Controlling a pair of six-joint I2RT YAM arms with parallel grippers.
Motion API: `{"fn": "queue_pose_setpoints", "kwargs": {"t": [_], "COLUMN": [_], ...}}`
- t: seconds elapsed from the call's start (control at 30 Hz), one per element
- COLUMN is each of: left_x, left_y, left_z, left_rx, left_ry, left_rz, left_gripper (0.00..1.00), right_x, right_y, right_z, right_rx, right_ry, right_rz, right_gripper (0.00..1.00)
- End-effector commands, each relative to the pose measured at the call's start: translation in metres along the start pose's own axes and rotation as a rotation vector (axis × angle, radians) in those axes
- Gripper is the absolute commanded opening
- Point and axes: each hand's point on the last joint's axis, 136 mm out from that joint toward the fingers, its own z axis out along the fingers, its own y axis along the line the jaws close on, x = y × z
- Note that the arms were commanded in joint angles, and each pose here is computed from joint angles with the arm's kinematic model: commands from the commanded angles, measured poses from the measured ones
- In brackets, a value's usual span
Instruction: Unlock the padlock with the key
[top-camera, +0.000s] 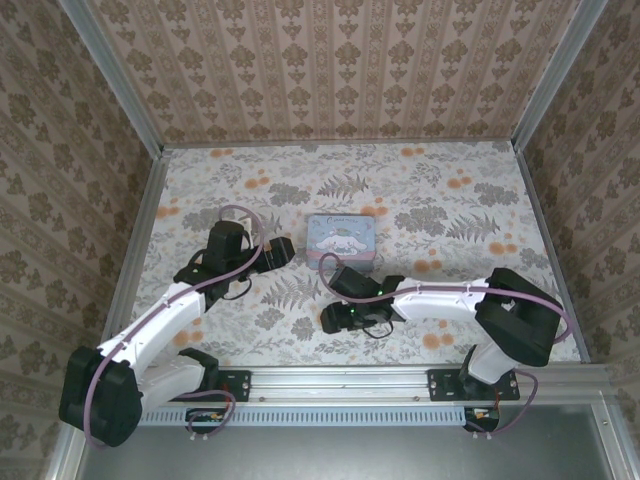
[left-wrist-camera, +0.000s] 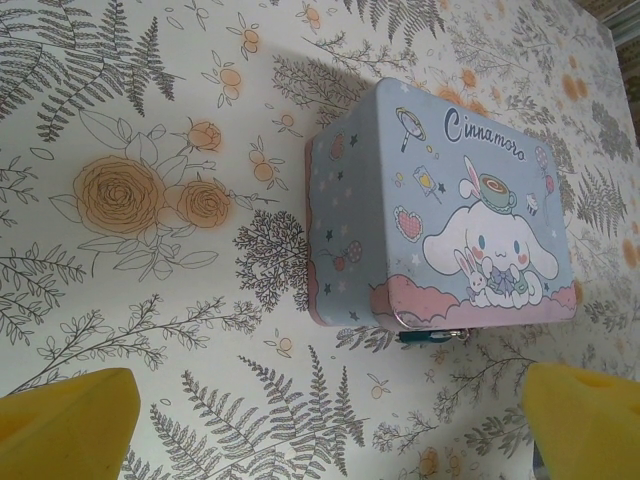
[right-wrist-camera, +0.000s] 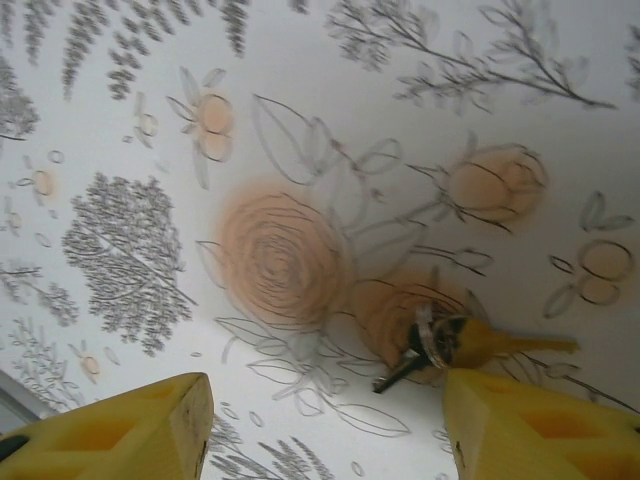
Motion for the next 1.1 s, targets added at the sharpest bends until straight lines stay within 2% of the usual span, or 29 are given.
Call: {"fn": "queue_pose_setpoints", "kwargs": {"t": [0.0, 0.17, 0.23, 0.67, 1.07], "left_x": [0.001, 0.003, 0.004, 0.003, 0.006], "left_y": [-0.002, -0.002, -0.003, -0.003, -0.001], "left_z": [0.000, 0.000, 0.000, 0.004, 0.005], "left_rx": [0.019, 0.024, 0.026, 0.027, 0.021], "left_ry": [0.001, 0.009, 0.010, 0.019, 0.025], "left_rz": [0.009, 0.009, 0.010, 0.012, 0.012], "left_gripper": [1.00, 1.00, 1.00, 1.00, 1.00], "right_x": [-0.008, -0.012, -0.014, 0.007, 0.008], "right_y": [0.007, -0.019, -0.023, -0.005, 0.013], "right_z": [-0.011, -0.031, -0.034, -0.010, 0.006], "right_rx": [0.019, 0.183, 0.198, 0.013, -0.047], "right_ry": [-0.010, -0.010, -0.009, 0.001, 0.017], "right_rz": [-0.062, -0.176, -0.174, -0.023, -0.008], "right_gripper": [0.63, 0.64, 0.64, 0.59, 0.57]}}
